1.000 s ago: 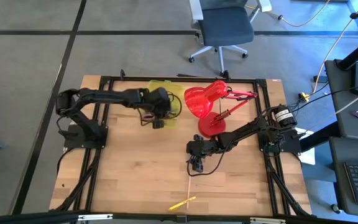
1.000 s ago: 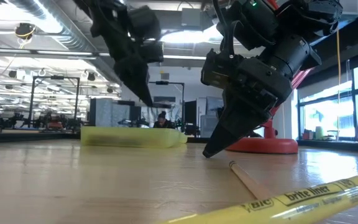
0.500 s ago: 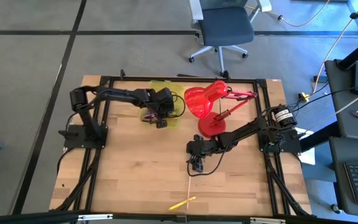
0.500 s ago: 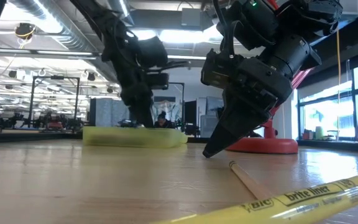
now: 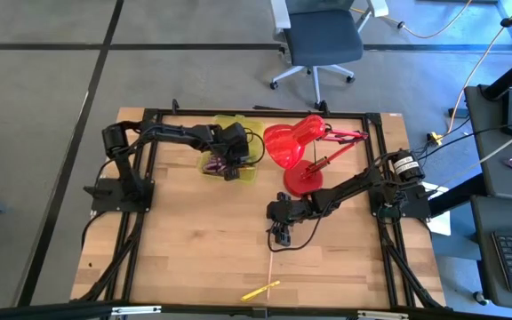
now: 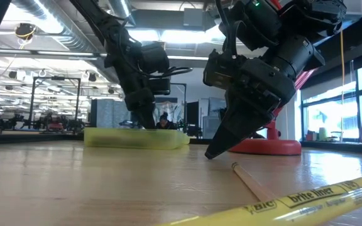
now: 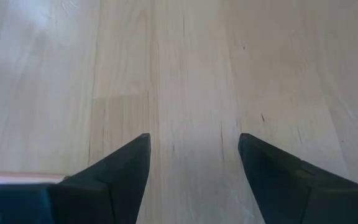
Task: Pick & place school supplies into a supply box
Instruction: Put the black transparent pen into the yellow supply box, then put the pink pencil into the yellow supply box
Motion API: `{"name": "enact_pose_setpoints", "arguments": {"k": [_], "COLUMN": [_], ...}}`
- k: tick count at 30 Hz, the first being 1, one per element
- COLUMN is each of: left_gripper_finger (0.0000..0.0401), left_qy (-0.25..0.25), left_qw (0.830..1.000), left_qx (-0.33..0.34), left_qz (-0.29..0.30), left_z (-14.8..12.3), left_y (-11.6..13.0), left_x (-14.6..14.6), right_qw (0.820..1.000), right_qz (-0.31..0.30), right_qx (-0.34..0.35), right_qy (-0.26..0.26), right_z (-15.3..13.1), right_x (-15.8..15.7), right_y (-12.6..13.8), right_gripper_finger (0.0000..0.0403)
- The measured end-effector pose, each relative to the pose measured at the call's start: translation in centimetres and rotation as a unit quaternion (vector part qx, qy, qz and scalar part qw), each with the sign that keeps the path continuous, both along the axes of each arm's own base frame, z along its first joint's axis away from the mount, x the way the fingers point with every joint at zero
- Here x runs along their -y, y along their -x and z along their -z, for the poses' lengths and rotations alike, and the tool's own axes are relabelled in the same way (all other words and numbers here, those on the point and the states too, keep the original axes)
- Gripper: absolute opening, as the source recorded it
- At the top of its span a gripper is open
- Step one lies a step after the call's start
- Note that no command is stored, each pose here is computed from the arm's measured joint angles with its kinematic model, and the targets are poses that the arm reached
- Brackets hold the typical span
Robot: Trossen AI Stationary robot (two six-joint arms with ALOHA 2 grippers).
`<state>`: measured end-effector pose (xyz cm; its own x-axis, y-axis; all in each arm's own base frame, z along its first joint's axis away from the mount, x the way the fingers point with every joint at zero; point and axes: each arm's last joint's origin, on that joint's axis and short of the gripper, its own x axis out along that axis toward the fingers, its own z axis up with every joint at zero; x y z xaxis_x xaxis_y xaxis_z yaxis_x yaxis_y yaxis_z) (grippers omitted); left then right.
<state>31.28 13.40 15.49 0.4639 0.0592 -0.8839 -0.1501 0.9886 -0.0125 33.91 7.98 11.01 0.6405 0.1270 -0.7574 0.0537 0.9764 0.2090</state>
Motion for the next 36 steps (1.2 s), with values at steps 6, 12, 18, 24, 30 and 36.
{"name": "enact_pose_setpoints", "arguments": {"k": [6,12,18,24,30,36], "left_gripper_finger": [0.0049,0.0075,0.0096,0.0111,0.0113,0.0107], "left_qy": [0.002,0.006,0.004,-0.019,-0.016,-0.008], "left_qw": [1.000,1.000,1.000,1.000,0.997,0.990], "left_qx": [-0.002,-0.013,-0.031,-0.003,0.059,0.139], "left_qz": [-0.002,-0.001,-0.005,-0.014,-0.040,-0.016], "left_z": [0.0,0.1,0.1,-3.5,-8.1,-8.5], "left_y": [0.0,0.2,0.6,1.8,3.4,4.9], "left_x": [0.0,0.1,0.2,0.6,2.6,6.7], "right_qw": [1.000,1.000,1.000,0.998,0.990,0.944], "right_qz": [0.000,0.000,-0.006,-0.048,-0.129,-0.305], "right_qx": [0.000,0.000,0.001,0.037,0.049,0.093], "right_qy": [0.000,0.000,0.004,0.033,0.032,0.079], "right_z": [0.0,0.0,0.0,-2.4,-5.3,-5.8], "right_x": [0.0,0.0,0.0,0.1,-0.1,-1.5], "right_y": [0.0,0.0,0.0,0.3,1.5,2.0], "right_gripper_finger": [0.0251,0.0251,0.0251,0.0251,0.0251,0.0251]}}
